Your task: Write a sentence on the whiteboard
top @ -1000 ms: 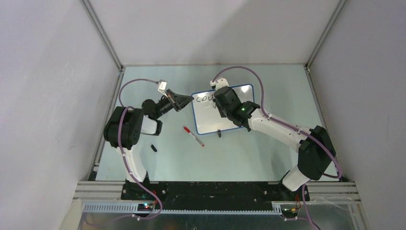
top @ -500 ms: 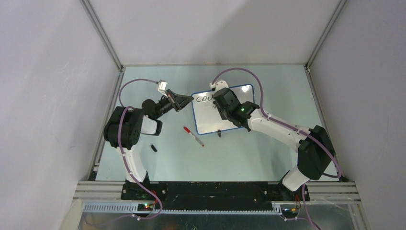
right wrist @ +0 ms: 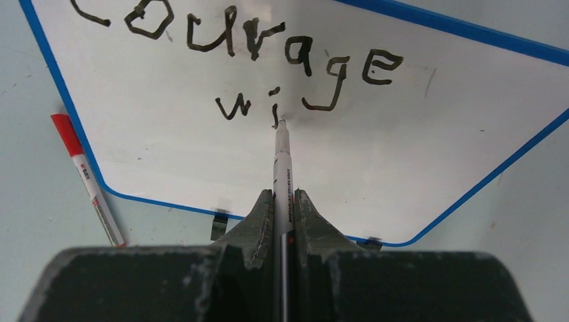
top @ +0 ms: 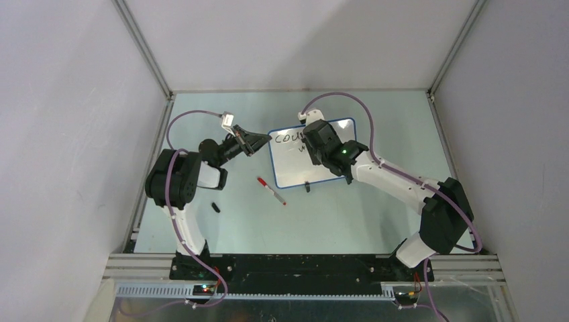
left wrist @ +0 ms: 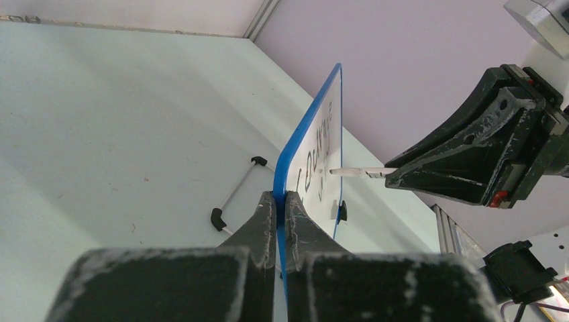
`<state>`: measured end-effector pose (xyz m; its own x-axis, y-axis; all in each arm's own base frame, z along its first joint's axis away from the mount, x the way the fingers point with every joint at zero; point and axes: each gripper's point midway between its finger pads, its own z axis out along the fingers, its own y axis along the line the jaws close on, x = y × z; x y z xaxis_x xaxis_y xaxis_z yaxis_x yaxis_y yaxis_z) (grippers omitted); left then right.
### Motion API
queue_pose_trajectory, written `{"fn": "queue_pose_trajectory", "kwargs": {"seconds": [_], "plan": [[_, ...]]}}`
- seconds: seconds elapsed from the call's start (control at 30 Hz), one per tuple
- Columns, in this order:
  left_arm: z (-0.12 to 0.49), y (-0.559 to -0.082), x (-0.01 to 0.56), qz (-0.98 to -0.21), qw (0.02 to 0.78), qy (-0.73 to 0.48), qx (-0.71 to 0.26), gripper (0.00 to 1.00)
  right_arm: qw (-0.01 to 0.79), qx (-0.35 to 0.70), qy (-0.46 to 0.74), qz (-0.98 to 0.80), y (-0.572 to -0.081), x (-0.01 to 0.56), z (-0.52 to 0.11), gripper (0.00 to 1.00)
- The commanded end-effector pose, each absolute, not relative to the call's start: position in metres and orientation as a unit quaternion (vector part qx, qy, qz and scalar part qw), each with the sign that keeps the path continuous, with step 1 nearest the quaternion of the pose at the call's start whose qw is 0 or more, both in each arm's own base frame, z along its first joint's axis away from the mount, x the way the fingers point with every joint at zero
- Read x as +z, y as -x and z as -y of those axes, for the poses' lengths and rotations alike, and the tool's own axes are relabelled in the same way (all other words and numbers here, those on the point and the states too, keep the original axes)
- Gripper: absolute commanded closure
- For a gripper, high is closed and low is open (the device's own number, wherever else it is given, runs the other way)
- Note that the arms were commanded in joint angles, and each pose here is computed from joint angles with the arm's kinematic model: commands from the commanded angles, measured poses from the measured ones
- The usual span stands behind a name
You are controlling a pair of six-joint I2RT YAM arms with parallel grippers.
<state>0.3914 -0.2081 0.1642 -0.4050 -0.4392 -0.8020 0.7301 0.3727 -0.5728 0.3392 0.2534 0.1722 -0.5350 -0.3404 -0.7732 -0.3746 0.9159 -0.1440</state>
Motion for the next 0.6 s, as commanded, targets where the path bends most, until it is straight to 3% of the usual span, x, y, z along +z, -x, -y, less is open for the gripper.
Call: {"fn": "queue_pose_trajectory", "kwargs": {"seconds": [0.0,0.57], "plan": [[0.2075,-0.3854,0.1748,-0.614,0.561,-0.151,-0.534,1.00,0.459,0.038,0.182,-0.869,-0.3458,0.1896,-0.2518,1.00],[0.2072,-0.3859,0.1744,-0.615,0.561,-0.151,-0.534,1.00,0.456,0.037,0.178,-0.871,-0.3547,0.1806,-0.2524,1.00]]}}
